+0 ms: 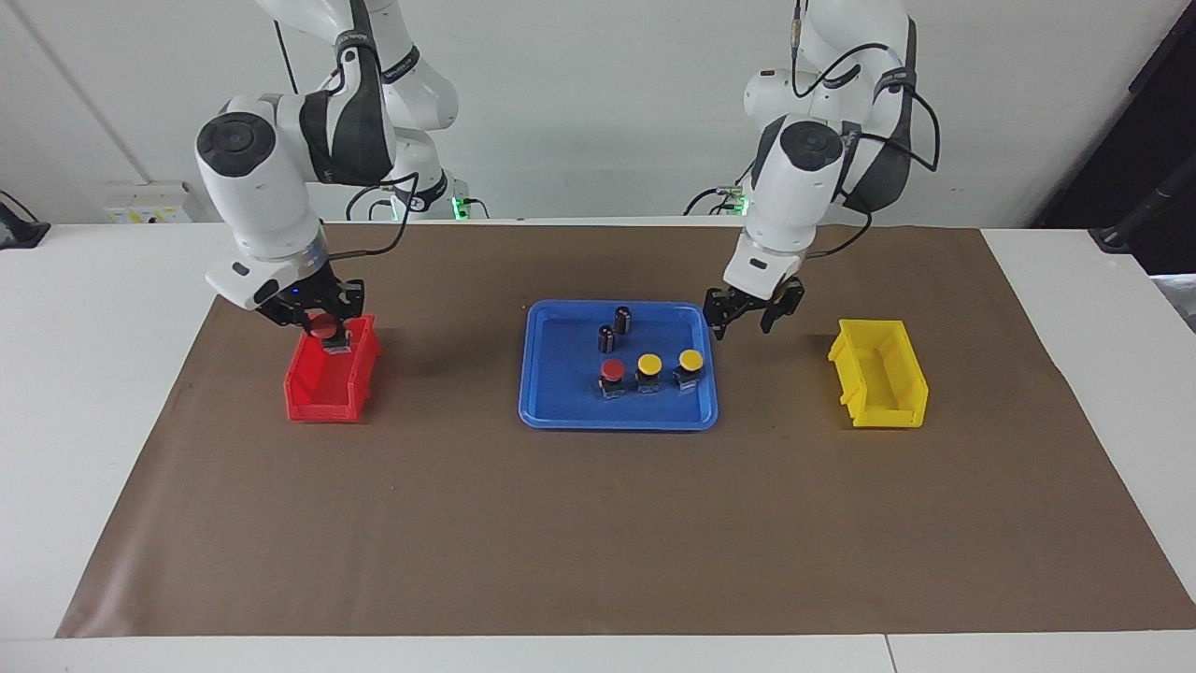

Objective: Sort red and yellow buttons by color

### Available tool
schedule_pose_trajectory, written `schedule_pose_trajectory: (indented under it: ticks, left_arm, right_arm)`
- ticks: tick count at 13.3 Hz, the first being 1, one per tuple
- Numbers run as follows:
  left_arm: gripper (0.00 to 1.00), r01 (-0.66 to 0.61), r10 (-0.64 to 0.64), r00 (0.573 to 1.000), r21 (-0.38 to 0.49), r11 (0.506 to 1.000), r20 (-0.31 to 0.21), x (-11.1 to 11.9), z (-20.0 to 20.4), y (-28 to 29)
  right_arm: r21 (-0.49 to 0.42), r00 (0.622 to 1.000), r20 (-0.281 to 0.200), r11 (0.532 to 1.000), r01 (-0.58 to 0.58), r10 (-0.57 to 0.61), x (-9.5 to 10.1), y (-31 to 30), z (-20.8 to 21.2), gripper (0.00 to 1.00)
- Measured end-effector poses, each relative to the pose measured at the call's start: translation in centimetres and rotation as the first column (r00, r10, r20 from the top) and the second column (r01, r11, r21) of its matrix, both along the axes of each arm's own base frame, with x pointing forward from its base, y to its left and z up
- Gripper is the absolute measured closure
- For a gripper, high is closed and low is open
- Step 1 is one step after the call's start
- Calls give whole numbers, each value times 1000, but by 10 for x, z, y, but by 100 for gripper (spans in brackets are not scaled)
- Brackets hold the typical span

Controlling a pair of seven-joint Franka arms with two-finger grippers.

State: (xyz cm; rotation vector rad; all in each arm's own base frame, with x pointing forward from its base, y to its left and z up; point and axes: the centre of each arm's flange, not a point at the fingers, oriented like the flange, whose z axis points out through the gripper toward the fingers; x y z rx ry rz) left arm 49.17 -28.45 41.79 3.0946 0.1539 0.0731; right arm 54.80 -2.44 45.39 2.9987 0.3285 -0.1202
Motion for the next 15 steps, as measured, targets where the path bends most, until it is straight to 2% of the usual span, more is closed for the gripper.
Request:
schedule_pose_trajectory:
  ticks: [7, 9, 11, 14, 15]
  left_arm:
    - [19, -14, 14, 1000, -14, 1000, -6, -5, -43, -34]
    - [20, -16, 16, 1000, -13, 1000, -10, -6, -47, -35]
    - [22, -17, 17, 1000, -14, 1000, -8, -6, -49, -34]
    - [32, -19, 19, 1000, -26, 999, 9, -5, -49, -35]
    - [32, -19, 19, 1000, -25, 1000, 7, -5, -51, -35]
  right_arm:
    - [51, 998, 67, 999, -9, 6, -50, -26, -69, 59]
    - [54, 995, 98, 998, -14, 8, -60, -25, -89, 59]
    - [58, 994, 107, 998, -14, 8, -69, -24, -105, 59]
    - [59, 993, 117, 998, -15, 8, -76, -25, -117, 59]
    - [58, 993, 117, 998, -14, 8, -76, -25, -117, 52]
